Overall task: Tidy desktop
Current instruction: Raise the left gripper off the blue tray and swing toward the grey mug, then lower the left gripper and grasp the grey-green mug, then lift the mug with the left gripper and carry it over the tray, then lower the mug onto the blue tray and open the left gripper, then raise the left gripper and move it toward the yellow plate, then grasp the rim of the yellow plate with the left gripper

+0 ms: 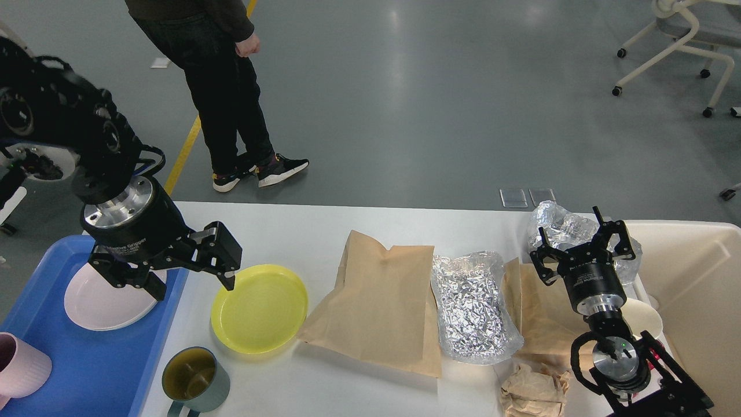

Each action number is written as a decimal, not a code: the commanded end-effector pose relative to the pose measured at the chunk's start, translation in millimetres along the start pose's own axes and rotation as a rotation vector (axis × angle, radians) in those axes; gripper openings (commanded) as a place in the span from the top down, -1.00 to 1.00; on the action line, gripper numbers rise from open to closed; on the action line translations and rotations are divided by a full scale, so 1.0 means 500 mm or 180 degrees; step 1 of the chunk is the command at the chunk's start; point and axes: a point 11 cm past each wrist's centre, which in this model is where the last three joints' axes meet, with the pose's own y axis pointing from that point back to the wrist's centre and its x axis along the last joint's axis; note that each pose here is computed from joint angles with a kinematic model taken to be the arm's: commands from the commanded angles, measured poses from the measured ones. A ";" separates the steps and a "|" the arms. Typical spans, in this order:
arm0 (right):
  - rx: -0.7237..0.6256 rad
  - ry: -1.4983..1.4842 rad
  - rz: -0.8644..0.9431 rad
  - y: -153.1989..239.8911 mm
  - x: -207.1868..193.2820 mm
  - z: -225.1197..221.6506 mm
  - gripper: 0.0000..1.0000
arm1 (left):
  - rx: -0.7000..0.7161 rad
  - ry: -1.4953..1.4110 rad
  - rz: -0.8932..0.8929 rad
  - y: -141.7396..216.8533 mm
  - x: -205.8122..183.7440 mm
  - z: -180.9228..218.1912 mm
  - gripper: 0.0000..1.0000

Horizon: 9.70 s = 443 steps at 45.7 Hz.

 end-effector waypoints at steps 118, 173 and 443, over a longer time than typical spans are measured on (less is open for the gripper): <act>-0.0001 0.0001 0.0006 0.000 0.001 0.000 -1.00 | 0.0493 0.0348 -0.0001 -0.358 -0.039 -0.261 1.00; -0.0001 0.0001 0.0006 0.000 0.001 0.000 -1.00 | -0.0011 0.0069 0.0042 0.152 -0.026 -0.078 0.99; 0.0003 0.0006 0.0007 -0.004 0.001 -0.001 -1.00 | -0.0197 0.1817 0.1080 -0.522 0.044 -0.206 -0.53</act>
